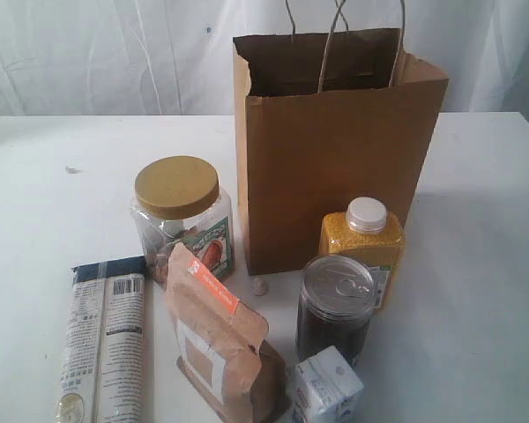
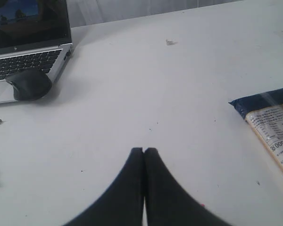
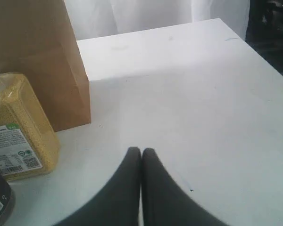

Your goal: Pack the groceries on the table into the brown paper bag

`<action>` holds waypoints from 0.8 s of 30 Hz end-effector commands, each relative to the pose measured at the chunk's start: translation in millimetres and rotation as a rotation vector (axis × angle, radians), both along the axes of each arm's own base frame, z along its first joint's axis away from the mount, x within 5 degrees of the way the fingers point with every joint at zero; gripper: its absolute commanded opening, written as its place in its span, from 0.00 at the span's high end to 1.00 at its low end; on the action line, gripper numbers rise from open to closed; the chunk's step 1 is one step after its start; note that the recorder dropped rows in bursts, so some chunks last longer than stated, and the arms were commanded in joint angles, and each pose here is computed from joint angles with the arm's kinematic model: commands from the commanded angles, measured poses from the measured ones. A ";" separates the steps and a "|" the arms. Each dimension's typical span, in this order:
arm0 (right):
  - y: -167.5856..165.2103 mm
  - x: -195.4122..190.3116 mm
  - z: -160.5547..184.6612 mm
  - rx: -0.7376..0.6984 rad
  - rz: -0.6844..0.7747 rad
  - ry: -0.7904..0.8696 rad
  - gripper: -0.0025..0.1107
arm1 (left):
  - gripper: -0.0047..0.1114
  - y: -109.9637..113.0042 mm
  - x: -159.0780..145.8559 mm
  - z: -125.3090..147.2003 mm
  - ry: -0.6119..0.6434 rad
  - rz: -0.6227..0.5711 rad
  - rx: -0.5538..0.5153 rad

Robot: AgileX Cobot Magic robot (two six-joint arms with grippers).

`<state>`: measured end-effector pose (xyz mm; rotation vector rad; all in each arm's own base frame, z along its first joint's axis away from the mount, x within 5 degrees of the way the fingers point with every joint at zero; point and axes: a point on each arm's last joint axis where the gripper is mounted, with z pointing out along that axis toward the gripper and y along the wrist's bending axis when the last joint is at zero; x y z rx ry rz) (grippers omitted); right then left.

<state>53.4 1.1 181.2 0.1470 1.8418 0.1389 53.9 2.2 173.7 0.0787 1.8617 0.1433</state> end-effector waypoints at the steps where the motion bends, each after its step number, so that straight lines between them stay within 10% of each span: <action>1: -0.4 0.0 0.5 -0.001 -0.008 -0.012 0.98 | 0.96 -0.5 0.0 -0.7 -0.005 -0.007 -0.005; 12: -0.6 0.9 4.4 -0.027 -0.003 -0.057 0.98 | 0.96 -0.5 0.0 -0.7 -0.005 -0.007 -0.005; 24: -0.6 -0.3 48.7 -0.008 -0.010 -0.548 0.98 | 0.96 -0.5 0.0 -0.7 -0.005 -0.007 -0.005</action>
